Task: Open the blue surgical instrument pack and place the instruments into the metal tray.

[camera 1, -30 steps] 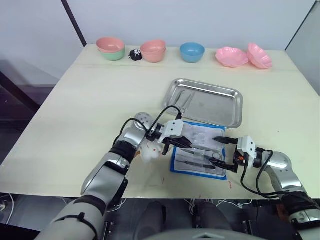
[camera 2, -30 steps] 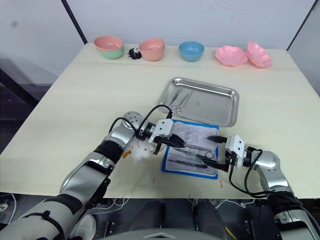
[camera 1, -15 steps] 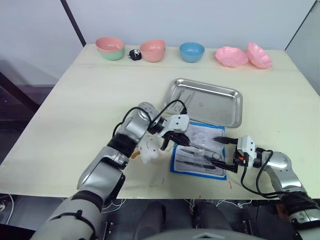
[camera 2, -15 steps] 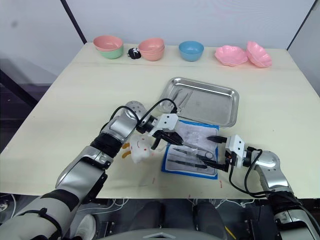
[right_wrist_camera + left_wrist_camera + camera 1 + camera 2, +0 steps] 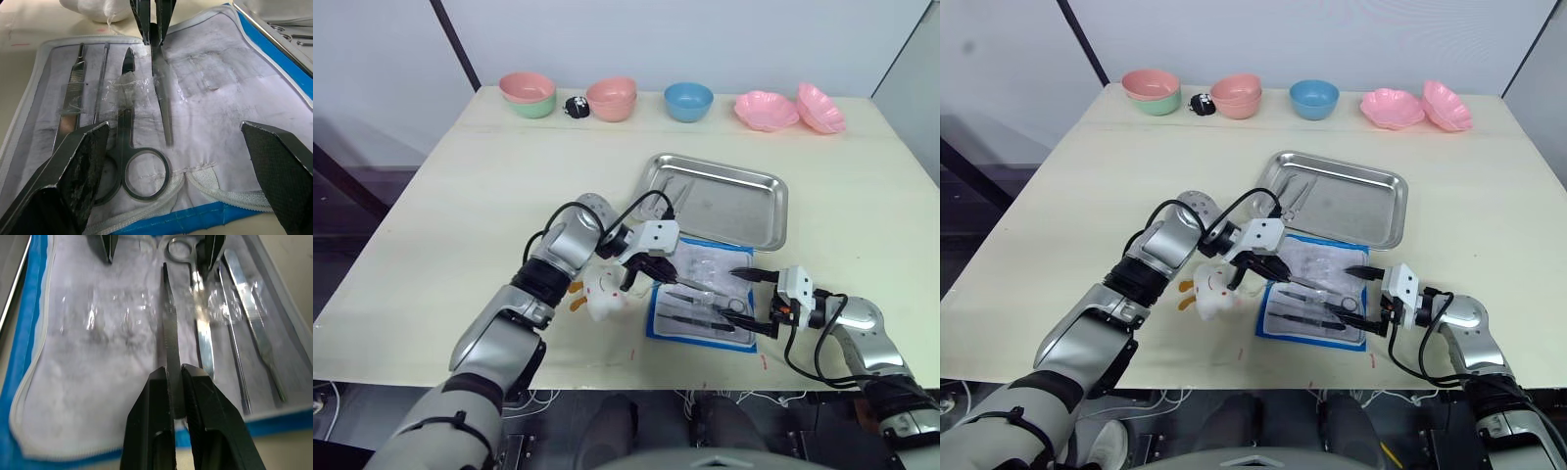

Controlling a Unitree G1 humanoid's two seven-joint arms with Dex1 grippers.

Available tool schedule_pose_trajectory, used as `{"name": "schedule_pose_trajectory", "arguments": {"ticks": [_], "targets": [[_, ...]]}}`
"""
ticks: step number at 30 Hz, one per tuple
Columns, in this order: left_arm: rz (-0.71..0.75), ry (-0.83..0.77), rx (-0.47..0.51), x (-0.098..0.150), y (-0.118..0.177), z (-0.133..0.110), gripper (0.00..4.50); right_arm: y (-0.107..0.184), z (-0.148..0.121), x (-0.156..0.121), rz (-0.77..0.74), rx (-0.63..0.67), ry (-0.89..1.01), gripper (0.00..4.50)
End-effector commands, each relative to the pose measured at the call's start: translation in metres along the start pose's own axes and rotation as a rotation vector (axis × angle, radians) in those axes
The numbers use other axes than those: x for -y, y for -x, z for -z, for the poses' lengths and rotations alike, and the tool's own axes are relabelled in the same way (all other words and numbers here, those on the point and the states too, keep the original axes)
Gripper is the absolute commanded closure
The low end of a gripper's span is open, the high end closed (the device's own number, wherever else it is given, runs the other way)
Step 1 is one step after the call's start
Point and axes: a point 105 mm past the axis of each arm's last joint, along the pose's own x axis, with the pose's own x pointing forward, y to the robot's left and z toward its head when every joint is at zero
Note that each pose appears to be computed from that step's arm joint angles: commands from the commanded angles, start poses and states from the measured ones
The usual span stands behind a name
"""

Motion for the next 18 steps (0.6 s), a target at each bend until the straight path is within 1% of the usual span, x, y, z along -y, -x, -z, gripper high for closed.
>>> {"name": "schedule_pose_trajectory", "arguments": {"ticks": [1, 7, 12, 18], "targets": [[-0.011, -0.047, -0.006, -0.002, 0.016, -0.007, 4.46, 0.001, 0.048, -0.033, -0.084, -0.169, -0.135, 0.0], [0.006, -0.039, -0.034, 0.002, 0.033, 0.0, 4.46, 0.001, 0.049, -0.033, -0.085, -0.17, -0.137, 0.0], [-0.002, -0.034, -0.08, 0.003, 0.053, 0.004, 4.46, 0.001, 0.049, -0.032, -0.084, -0.17, -0.136, 0.0], [-0.021, 0.002, -0.07, 0.006, 0.078, -0.001, 4.46, 0.0, 0.049, -0.031, -0.084, -0.17, -0.134, 0.0]]}}
